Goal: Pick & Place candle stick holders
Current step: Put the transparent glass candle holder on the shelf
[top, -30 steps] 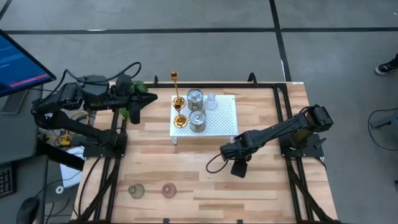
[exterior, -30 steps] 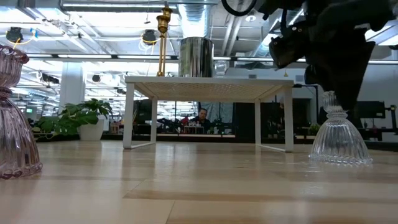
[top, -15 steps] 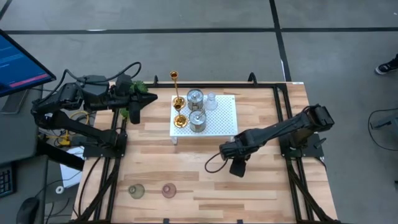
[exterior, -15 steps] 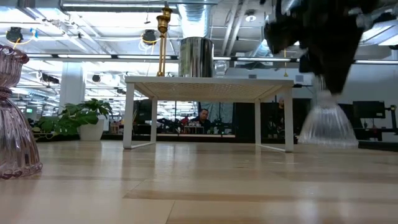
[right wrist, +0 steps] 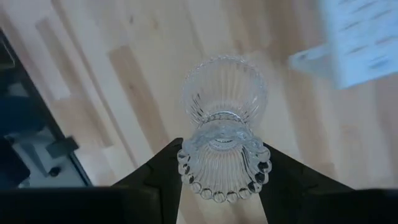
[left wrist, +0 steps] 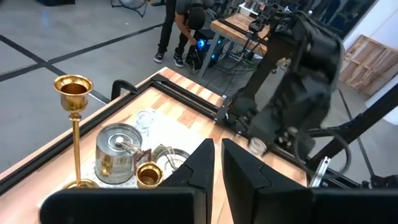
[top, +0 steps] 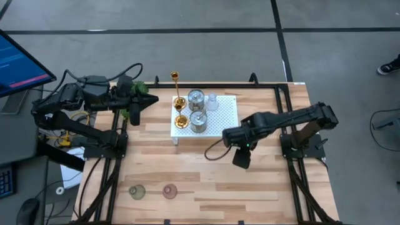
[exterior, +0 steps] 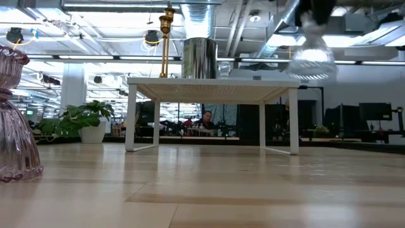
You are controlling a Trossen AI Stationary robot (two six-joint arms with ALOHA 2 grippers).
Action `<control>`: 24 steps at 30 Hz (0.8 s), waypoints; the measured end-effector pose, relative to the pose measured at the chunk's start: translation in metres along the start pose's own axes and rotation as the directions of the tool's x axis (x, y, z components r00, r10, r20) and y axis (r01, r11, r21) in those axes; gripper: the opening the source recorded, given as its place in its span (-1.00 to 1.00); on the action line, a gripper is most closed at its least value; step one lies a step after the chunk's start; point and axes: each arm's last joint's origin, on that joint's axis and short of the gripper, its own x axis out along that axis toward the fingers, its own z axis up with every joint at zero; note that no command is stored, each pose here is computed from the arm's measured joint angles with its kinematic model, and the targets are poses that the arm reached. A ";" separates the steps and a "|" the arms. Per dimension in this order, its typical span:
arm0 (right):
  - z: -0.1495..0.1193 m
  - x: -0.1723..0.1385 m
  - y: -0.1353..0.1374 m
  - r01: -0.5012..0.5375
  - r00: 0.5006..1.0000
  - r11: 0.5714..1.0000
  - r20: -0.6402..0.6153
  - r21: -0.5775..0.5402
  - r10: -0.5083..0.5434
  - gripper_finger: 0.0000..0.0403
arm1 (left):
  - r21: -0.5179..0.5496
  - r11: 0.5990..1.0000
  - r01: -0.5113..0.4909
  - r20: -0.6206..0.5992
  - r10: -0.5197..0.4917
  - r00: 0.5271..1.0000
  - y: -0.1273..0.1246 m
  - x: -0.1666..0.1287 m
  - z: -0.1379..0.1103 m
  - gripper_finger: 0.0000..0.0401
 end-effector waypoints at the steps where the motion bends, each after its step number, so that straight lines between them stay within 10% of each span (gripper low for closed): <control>1: 0.002 -0.006 -0.003 0.006 1.000 1.000 0.013 0.000 -0.006 -0.24 | 0.000 1.000 0.005 -0.002 -0.005 1.000 0.000 0.000 0.000 -0.85; 12: 0.029 -0.054 -0.055 0.042 0.986 0.997 0.160 0.063 -0.051 -0.24 | 0.000 1.000 0.010 -0.004 -0.010 1.000 0.000 0.000 0.000 -0.85; 24: 0.066 -0.039 -0.090 0.052 0.981 0.996 0.184 0.068 -0.064 -0.24 | 0.000 1.000 0.009 -0.004 -0.009 1.000 0.000 0.000 0.000 -0.85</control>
